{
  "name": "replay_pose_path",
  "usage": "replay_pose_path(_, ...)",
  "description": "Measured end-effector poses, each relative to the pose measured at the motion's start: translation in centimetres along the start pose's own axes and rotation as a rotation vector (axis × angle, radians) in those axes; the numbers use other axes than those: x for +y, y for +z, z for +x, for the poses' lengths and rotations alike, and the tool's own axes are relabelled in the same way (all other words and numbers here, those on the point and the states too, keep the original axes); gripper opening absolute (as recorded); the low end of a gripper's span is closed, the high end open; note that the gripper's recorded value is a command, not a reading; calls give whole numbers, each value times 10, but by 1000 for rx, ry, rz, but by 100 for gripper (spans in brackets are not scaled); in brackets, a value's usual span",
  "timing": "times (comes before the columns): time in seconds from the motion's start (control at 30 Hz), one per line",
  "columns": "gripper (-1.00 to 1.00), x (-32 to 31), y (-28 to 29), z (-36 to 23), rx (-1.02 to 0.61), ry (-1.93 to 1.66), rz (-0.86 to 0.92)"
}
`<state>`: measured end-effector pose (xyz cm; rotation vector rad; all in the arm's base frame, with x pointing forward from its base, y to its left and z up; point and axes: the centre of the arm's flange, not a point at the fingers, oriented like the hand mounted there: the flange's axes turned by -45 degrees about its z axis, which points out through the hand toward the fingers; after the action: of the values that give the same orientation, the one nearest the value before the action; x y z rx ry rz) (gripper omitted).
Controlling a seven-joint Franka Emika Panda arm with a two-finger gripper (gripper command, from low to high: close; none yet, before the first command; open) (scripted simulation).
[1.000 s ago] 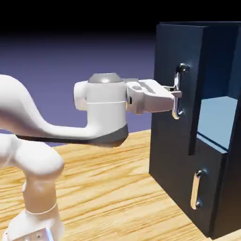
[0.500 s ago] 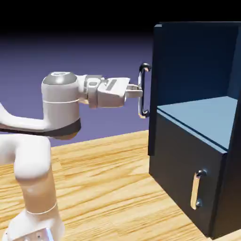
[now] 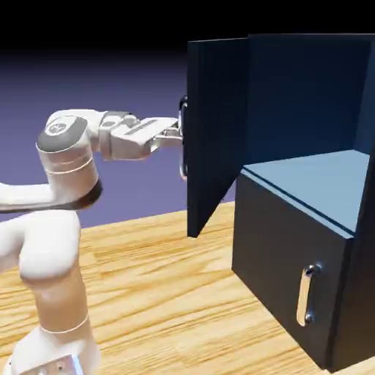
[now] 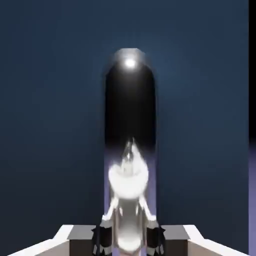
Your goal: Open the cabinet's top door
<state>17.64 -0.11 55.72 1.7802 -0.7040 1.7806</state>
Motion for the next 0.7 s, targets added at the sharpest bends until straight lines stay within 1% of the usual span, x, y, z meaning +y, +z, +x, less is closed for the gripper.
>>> replay_pose_path(0.43,-100,-37,-73,0,-1,1,-200)
replay_pose_path(0.7,-100,-82,-131,0,-1,1,-382)
